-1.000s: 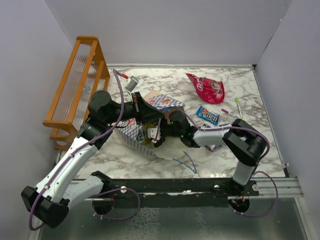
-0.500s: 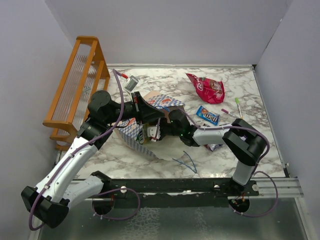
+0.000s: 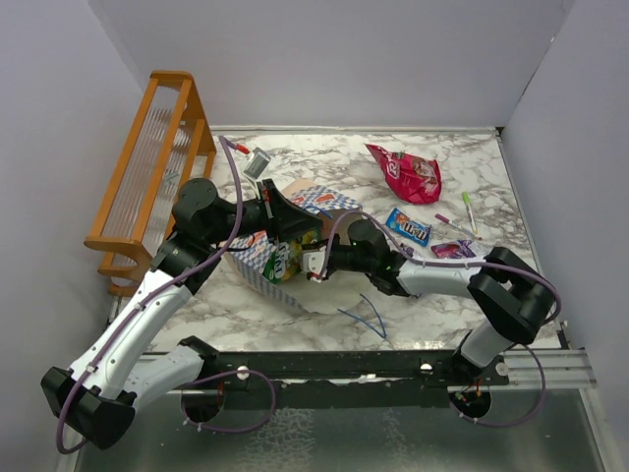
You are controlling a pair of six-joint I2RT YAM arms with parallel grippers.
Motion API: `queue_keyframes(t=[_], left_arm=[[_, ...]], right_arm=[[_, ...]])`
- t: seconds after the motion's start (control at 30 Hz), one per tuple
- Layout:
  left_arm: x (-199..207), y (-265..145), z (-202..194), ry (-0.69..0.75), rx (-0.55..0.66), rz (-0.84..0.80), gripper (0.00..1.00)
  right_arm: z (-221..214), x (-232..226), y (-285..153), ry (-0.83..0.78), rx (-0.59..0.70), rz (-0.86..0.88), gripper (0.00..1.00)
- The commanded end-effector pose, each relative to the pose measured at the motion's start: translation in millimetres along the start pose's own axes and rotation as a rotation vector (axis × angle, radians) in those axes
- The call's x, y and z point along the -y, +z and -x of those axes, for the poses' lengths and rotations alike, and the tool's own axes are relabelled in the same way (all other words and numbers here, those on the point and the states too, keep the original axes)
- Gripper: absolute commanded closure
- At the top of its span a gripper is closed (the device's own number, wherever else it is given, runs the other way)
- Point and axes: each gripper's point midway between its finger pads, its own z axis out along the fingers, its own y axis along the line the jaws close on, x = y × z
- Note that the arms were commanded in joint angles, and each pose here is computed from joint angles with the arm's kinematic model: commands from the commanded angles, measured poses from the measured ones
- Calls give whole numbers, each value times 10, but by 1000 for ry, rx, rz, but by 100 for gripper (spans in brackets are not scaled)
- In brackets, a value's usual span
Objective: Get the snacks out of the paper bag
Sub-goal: Take out the snack from the paper bag.
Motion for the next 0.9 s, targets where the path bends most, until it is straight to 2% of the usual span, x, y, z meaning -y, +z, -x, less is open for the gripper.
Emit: queue_keyframes(t=[0.0,0.43,0.7,0.87], left_arm=[[109,-32,92,41,41,-12,100],[85,-42,138,64,54,17,100],[99,-63,172,93,64,26,100],[87,-68,179,106,61,38,100]], right_arm=[[358,227,-158,-5,104,-64,96],[874,280,-770,107,200,-91,98],[1210,119,-1231,195,286,-50,99],[1344,86,-1557,252,323,-98,99]])
